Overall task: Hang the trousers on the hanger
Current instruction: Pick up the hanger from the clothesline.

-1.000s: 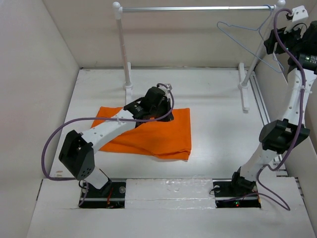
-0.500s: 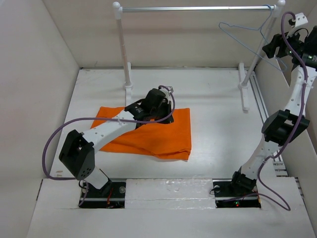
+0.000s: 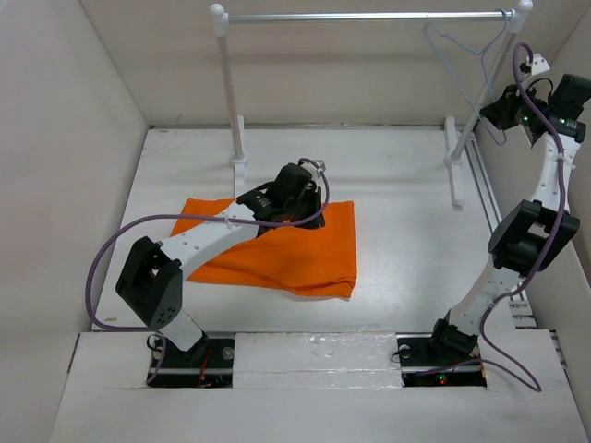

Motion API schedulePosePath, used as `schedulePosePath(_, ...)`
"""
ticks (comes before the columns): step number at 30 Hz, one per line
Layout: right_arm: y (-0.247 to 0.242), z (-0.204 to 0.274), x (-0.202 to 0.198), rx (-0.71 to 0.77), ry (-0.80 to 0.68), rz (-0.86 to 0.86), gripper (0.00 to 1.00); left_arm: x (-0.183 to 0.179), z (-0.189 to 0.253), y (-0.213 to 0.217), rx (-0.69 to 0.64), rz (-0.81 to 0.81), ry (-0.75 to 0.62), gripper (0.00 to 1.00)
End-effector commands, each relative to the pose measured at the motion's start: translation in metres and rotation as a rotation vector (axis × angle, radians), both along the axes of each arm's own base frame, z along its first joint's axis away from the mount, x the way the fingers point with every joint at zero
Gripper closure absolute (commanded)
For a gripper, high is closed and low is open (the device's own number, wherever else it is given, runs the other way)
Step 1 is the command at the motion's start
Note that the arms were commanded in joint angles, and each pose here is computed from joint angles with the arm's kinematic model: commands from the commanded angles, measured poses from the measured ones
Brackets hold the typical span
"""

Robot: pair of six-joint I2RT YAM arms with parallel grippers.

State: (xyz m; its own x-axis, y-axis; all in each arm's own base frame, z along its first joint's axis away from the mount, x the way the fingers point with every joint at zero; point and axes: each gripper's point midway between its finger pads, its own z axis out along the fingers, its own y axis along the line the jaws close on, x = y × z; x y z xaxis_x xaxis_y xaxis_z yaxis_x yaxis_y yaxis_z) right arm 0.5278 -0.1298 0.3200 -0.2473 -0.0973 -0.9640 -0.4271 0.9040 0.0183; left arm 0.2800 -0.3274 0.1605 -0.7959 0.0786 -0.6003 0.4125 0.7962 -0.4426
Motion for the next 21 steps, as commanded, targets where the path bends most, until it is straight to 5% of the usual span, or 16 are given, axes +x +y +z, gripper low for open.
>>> schedulePosePath(1,0.03,0.053,-0.013,-0.059,-0.169,0.076,0.95,0.009,0.028,-0.006,-0.042,0.0,-0.063,1.0)
schedulePosePath(8,0.068,0.101,-0.029,-0.095,-0.297,0.044,1.0,0.011,0.037,-0.005,-0.054,0.012,-0.079,0.98)
schedulePosePath(11,0.088,0.142,-0.046,-0.15,-0.374,-0.057,1.0,0.018,0.069,-0.008,-0.083,0.019,-0.133,0.8)
schedulePosePath(16,0.1,0.165,-0.064,-0.178,-0.387,-0.166,1.0,0.021,0.118,-0.012,-0.157,0.02,-0.195,0.64)
schedulePosePath(21,0.11,0.132,-0.075,-0.206,-0.286,-0.231,1.0,0.02,0.179,-0.018,-0.253,0.005,-0.26,0.56)
